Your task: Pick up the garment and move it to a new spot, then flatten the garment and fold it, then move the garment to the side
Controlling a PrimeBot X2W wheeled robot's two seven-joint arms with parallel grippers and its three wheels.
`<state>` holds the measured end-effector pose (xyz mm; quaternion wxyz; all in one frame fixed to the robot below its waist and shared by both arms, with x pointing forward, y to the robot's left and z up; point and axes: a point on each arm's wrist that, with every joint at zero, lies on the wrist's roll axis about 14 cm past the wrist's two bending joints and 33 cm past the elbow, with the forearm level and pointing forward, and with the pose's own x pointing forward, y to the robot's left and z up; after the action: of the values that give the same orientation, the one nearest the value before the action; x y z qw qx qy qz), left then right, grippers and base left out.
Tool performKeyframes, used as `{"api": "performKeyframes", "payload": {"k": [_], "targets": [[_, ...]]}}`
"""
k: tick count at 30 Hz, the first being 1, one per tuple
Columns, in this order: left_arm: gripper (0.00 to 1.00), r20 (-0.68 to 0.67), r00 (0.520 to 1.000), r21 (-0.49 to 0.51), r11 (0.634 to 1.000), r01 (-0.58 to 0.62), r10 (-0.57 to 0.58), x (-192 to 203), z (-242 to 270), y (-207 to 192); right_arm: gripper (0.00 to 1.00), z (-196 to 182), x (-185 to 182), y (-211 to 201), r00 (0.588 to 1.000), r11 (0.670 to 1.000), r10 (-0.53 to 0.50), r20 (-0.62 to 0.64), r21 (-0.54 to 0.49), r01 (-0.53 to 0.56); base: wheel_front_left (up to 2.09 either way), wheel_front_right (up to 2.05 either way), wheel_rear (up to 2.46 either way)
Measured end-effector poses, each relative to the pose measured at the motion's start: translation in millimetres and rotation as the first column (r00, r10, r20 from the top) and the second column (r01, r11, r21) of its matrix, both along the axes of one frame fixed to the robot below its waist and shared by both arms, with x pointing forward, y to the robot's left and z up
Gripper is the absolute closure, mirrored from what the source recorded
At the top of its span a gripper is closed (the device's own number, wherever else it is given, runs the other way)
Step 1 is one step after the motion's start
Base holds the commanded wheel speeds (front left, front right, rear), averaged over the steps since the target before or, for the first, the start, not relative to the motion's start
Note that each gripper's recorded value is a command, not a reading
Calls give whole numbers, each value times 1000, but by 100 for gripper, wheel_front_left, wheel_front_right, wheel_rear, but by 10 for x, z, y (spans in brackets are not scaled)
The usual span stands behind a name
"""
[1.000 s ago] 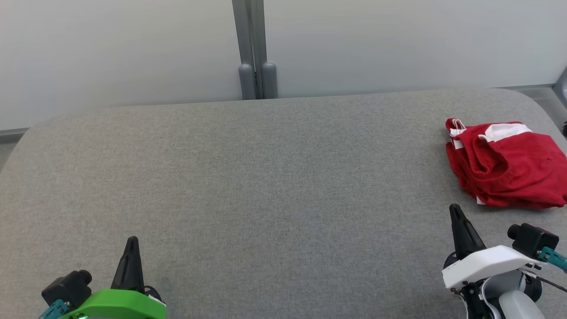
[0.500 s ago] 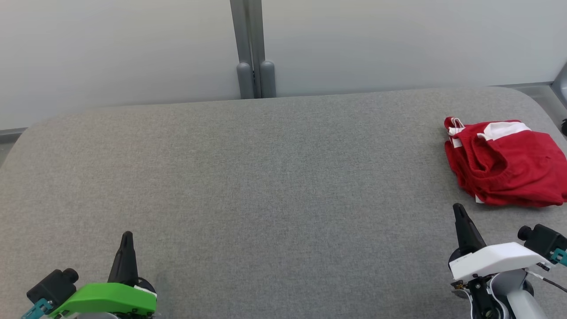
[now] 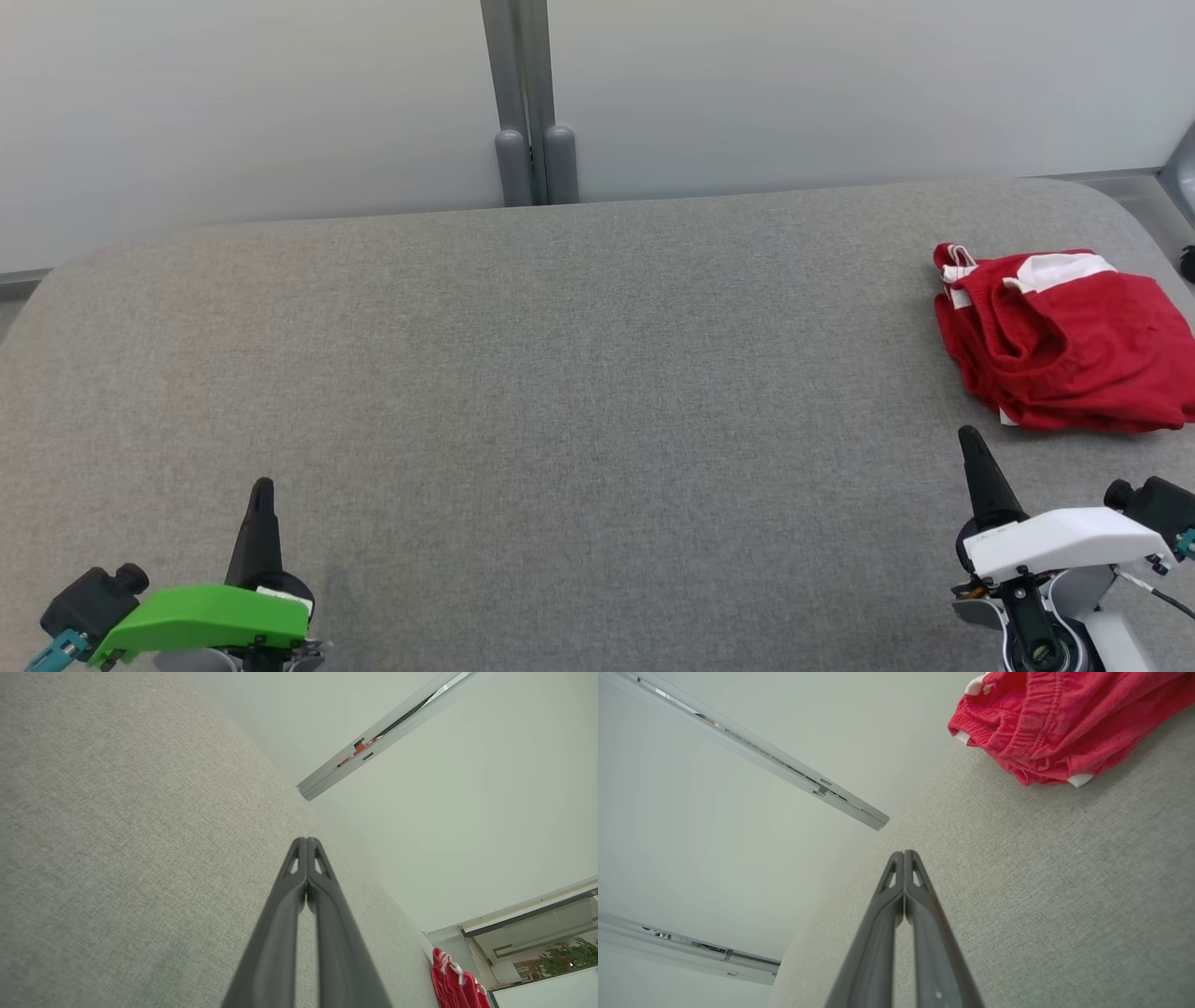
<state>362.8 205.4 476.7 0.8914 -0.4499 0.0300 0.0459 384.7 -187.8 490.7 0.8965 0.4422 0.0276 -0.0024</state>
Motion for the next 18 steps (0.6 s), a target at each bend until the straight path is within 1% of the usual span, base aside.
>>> {"api": "performKeyframes", "payload": {"k": [3,18], "targets": [[100,4,1000,-42,999,-2,2,19,17,2,100,2,1,-4,1000,999,-4,-3,49,4,0,0,0],[100,18,1000,-200,980,-4,8,72,63,-8,100,14,5,-40,1000,978,-21,-9,205,22,0,0,0]]}}
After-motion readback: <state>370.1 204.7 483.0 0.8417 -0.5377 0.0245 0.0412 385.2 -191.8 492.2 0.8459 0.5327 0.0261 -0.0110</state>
